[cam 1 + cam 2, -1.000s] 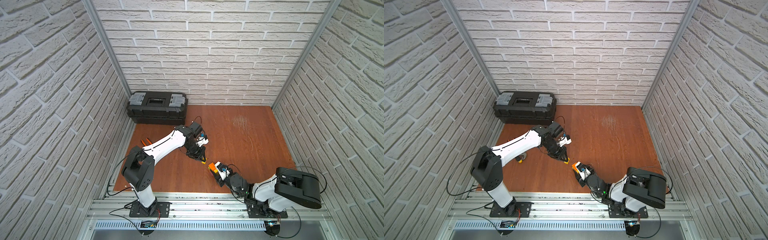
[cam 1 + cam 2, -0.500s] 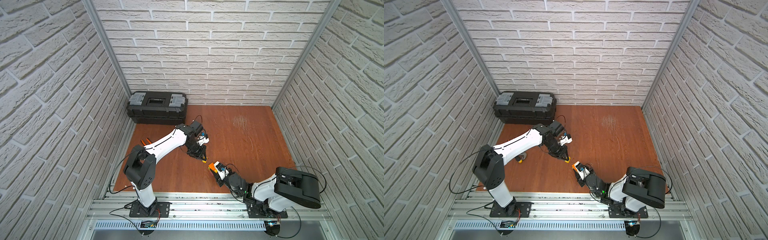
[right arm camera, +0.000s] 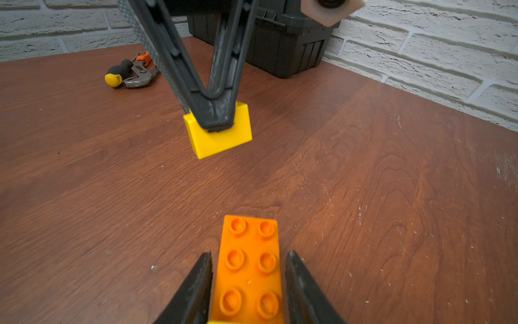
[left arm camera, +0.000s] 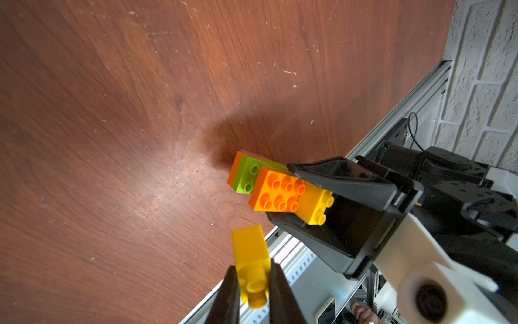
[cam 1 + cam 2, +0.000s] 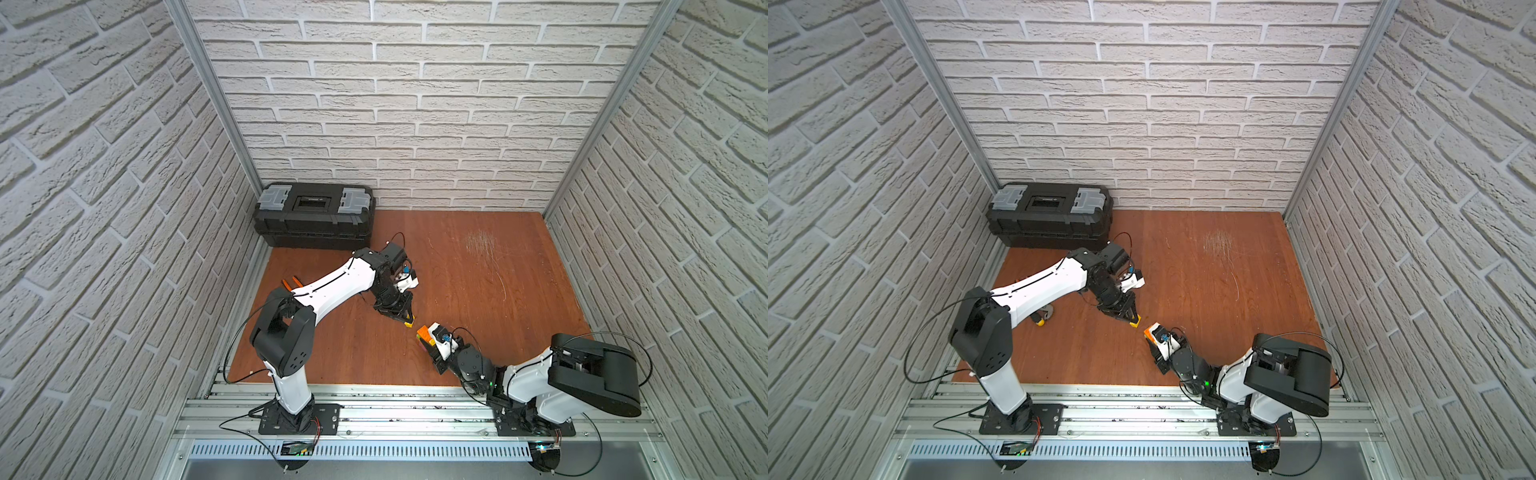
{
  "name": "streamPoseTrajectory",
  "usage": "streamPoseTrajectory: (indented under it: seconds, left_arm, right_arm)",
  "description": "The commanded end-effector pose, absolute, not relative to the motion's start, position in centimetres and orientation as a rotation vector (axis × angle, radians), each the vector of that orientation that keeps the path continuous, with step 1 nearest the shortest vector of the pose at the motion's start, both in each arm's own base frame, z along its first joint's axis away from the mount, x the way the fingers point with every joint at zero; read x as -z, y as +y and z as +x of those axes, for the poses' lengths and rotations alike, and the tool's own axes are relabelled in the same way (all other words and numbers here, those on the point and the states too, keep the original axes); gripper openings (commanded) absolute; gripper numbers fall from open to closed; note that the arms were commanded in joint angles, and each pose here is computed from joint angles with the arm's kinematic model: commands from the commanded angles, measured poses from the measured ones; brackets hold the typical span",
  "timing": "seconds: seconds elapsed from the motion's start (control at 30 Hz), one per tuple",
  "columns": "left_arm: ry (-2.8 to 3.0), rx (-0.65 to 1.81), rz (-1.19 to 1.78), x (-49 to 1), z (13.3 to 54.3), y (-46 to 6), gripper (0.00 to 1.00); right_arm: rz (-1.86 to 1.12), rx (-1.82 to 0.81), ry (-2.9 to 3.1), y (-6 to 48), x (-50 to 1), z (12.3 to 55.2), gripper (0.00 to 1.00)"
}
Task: Assemble a carrot with lego
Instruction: Assemble the lego brick with the lego brick.
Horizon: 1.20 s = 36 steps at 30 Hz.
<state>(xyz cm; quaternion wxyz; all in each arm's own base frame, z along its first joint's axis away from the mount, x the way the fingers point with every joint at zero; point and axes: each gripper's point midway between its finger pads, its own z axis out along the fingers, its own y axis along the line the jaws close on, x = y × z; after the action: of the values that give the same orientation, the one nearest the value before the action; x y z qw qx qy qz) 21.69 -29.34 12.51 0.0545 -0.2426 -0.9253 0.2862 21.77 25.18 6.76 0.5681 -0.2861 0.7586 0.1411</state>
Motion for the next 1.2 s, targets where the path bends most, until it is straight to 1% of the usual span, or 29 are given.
streamPoseTrajectory:
  seconds: [0.0,0.2,0.43,0.6,0.73,0.97,1.17]
  left_arm:
    - [-2.791,-0.901,-0.780,-13.3,21.7,-30.2,0.00]
    - [-2.781,-0.898,-0.804,-13.8,21.4,-30.6,0.00]
    - [-2.754,-0.870,-0.804,-13.3,20.8,-30.8,0.00]
    - [-2.725,-0.858,-0.795,-12.6,20.2,-31.2,0.00]
    - [-2.700,-0.850,-0.815,-12.1,19.9,-32.0,0.00]
    - [-2.684,-0.823,-0.829,-11.7,19.7,-32.6,0.00]
    - [-2.725,-0.739,-0.901,-11.6,20.0,-32.5,0.00]
  right_arm:
    - [-0.651,-0.357,1.784,25.0,-6.8,21.7,0.40]
    - [-0.644,-0.356,1.788,24.9,-6.7,21.8,0.28]
    - [-0.649,-0.361,1.792,25.0,-6.5,21.8,0.25]
    - [-0.648,-0.360,1.797,24.9,-6.4,21.8,0.20]
    - [-0.647,-0.361,1.799,24.9,-6.2,21.8,0.18]
    - [-0.643,-0.360,1.803,24.7,-6.1,21.8,0.16]
    - [-0.645,-0.369,1.803,24.8,-6.1,21.8,0.14]
